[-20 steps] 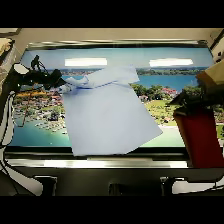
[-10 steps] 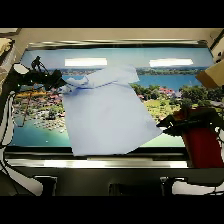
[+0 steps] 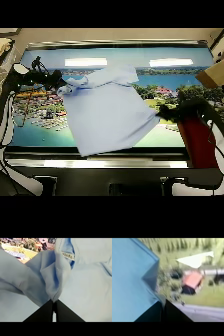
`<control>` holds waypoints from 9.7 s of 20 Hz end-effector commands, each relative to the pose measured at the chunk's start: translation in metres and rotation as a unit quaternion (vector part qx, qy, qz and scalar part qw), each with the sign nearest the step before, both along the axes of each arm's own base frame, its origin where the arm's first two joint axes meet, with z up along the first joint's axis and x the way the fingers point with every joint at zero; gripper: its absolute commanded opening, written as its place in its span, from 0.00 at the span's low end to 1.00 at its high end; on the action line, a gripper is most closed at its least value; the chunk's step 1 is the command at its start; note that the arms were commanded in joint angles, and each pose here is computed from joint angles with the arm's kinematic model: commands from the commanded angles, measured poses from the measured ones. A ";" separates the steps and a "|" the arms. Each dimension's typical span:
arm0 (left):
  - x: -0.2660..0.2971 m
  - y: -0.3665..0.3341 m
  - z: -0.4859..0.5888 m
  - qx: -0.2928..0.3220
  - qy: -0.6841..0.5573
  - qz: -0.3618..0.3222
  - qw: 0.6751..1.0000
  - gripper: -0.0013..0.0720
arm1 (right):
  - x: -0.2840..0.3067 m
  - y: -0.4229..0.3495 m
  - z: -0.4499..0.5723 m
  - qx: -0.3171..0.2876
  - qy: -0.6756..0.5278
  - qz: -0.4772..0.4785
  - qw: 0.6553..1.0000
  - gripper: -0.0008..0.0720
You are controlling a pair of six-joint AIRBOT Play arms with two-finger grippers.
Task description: Fold the clothes and pants, and hang the long-sleeved shirts on hangers.
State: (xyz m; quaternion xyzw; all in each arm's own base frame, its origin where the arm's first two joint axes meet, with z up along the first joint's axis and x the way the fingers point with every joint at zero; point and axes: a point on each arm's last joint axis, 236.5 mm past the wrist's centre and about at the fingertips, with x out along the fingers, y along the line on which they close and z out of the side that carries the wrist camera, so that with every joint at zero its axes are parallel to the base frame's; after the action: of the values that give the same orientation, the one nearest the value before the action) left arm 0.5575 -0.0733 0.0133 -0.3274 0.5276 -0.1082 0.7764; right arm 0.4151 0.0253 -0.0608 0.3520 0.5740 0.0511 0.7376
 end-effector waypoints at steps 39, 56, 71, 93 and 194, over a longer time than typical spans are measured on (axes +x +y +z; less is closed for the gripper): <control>-0.046 -0.030 -0.033 -0.011 0.095 -0.056 0.994 0.04 | -0.084 0.068 -0.044 0.055 0.082 -0.054 0.994 0.06; -0.260 0.044 0.534 0.110 -0.561 0.139 0.809 0.04 | -0.219 0.067 0.661 -0.066 -0.702 -0.031 0.708 0.06; -0.039 0.102 0.110 0.196 -0.106 0.074 0.972 0.04 | 0.114 0.060 0.223 -0.052 -0.211 0.027 0.976 0.06; -0.120 0.166 0.055 0.037 0.016 0.039 0.998 0.80 | -0.005 -0.062 0.095 0.014 -0.036 0.059 0.998 0.86; -0.062 0.061 -0.077 0.094 0.105 -0.153 0.978 0.04 | 0.045 0.009 -0.011 -0.111 0.120 0.086 0.983 0.06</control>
State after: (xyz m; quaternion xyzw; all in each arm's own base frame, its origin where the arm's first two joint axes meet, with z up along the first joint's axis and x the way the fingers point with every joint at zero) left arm 0.5046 -0.0106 -0.0573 -0.1765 0.6407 -0.1353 0.7349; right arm 0.4751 0.0343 -0.0559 0.2243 0.6567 0.0118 0.7199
